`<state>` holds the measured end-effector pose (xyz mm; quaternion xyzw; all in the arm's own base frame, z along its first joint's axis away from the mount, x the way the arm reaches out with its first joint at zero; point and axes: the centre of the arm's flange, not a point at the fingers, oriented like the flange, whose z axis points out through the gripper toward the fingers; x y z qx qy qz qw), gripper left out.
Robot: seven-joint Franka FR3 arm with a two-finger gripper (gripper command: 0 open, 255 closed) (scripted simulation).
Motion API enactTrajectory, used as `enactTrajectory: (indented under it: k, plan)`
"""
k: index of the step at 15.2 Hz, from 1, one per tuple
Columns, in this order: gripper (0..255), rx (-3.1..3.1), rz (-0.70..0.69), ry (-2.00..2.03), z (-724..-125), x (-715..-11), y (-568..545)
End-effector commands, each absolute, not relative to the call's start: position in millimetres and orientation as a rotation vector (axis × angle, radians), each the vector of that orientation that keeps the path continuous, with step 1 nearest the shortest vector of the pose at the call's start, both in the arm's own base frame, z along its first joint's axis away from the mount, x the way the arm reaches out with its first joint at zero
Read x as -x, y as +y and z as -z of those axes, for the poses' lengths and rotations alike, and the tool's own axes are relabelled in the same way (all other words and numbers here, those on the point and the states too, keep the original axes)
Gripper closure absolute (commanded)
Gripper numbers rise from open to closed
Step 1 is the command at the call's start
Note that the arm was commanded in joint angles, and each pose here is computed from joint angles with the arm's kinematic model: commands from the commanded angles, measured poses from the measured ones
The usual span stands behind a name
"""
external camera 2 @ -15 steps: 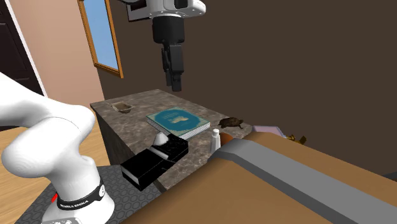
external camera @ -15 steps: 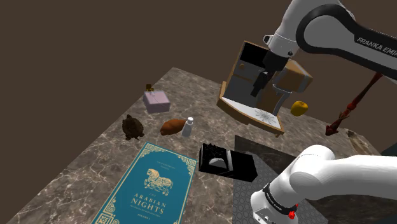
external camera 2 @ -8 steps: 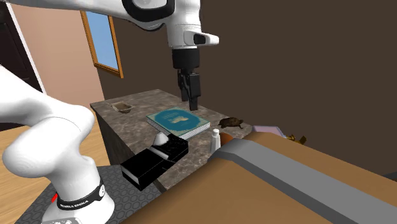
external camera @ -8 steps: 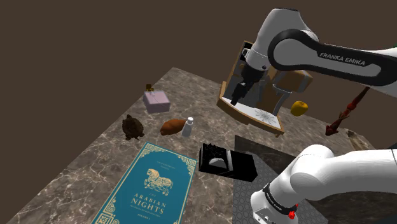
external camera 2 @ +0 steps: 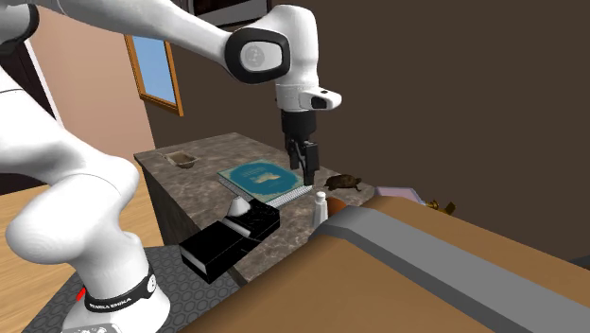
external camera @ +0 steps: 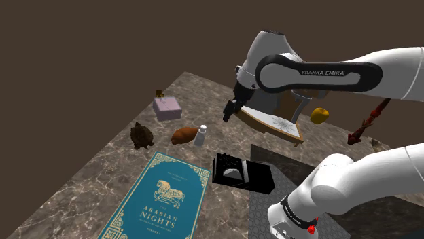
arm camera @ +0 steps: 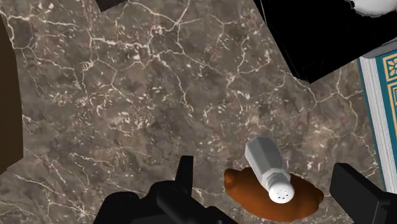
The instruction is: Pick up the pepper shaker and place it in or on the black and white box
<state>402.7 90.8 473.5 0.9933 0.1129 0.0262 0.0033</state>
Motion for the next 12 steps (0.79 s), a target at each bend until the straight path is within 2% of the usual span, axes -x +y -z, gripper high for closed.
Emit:
enactTrajectory:
  k: [1, 8, 12]
  plan:
    - [0, -3.126, -0.095, 0.358, -452.7, -416.2, 102.1]
    - [0, -3.167, -0.127, 0.375, -388.3, -460.2, 143.1]
    - [0, -3.168, -0.128, 0.375, -371.3, -462.2, 144.9]
